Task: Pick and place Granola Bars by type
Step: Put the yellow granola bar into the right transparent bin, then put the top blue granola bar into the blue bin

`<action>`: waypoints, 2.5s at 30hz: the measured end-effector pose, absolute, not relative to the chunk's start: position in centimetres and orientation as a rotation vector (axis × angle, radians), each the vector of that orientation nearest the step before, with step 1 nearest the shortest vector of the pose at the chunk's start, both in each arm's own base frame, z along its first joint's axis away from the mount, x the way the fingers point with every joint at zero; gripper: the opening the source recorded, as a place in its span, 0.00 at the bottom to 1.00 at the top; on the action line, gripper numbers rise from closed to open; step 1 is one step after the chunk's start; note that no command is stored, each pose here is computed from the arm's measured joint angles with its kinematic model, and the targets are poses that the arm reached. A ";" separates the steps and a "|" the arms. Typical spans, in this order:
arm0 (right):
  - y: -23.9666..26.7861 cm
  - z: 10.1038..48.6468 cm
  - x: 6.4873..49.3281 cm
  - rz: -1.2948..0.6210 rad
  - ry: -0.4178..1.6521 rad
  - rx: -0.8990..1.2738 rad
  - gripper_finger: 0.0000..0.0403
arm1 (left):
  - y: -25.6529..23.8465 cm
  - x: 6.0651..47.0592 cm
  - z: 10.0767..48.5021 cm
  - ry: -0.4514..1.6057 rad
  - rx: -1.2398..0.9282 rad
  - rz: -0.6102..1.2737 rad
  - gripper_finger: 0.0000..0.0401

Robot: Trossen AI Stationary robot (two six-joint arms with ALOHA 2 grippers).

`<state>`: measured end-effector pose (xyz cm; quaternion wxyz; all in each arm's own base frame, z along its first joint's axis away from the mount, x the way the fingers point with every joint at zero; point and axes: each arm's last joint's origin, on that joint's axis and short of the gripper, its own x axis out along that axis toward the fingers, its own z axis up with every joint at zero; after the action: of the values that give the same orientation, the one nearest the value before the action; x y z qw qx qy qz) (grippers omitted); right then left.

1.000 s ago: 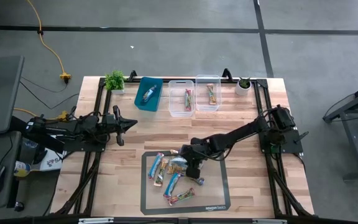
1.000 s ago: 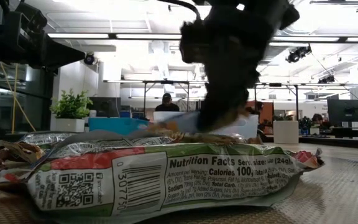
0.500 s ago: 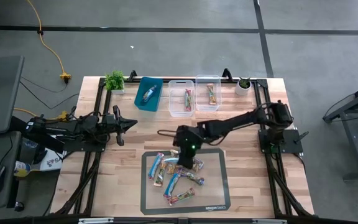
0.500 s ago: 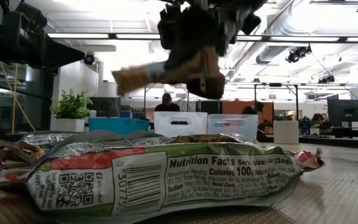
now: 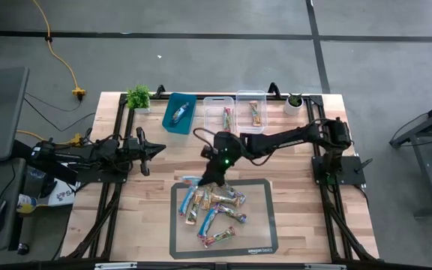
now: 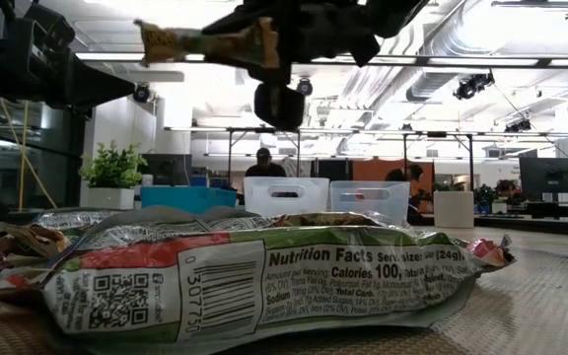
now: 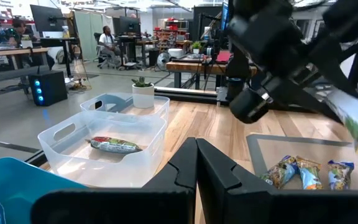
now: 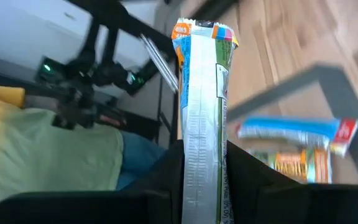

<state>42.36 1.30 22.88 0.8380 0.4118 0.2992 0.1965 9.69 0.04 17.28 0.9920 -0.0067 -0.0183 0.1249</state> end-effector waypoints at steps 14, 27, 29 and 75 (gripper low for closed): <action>-6.2 28.7 40.7 0.245 0.266 0.783 0.19 | 0.0 9.7 17.3 -0.037 -0.014 0.250 0.00; -11.6 34.0 32.1 -0.531 0.253 0.685 0.19 | 0.0 9.7 17.3 -0.036 -0.014 0.251 0.00; -11.9 34.1 30.5 -0.687 0.296 0.692 0.19 | 0.0 9.7 17.3 -0.037 -0.014 0.251 0.00; -19.4 21.4 26.8 -0.923 0.566 1.001 0.37 | 0.0 9.7 17.3 -0.037 -0.013 0.251 0.00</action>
<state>26.79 -19.36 21.45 0.7403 0.4563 0.2580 -0.4210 9.69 0.04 17.28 0.9920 -0.0066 -0.0183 0.1249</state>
